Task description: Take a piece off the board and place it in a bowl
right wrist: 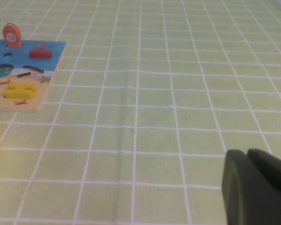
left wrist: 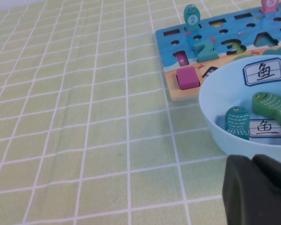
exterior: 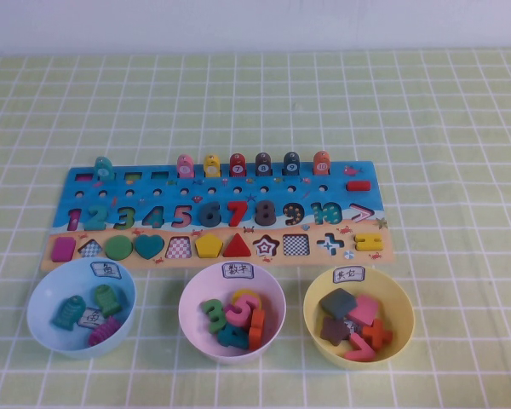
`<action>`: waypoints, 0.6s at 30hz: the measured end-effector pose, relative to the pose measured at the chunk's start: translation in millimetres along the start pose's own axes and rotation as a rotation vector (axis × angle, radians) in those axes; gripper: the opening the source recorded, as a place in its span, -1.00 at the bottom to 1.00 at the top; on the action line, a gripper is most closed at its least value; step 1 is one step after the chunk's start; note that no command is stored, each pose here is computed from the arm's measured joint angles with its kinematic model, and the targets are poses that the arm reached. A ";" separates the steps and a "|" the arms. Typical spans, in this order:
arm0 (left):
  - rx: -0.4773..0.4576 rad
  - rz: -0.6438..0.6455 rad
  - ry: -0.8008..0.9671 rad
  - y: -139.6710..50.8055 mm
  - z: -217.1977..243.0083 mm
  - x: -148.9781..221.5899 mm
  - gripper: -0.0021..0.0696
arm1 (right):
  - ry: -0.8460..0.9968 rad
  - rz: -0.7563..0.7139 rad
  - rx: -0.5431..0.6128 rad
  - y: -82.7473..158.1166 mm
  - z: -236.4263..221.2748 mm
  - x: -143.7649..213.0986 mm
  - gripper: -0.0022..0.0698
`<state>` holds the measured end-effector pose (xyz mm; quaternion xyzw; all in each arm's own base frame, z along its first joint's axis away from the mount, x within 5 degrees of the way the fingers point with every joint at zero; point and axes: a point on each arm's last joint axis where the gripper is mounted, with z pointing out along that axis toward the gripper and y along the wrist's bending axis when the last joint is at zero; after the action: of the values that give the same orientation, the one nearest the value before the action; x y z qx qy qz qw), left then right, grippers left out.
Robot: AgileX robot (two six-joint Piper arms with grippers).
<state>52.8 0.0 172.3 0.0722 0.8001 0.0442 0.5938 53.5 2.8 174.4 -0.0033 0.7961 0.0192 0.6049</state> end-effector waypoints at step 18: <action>0.000 0.000 0.000 0.0 0.0 0.0 -0.96 | 0.018 -0.118 -0.005 0.4 0.0 1.7 -0.99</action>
<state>52.8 0.0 172.3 0.0722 0.8001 0.0442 0.5938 53.0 3.3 172.8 -0.0522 0.8000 -0.0145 0.5976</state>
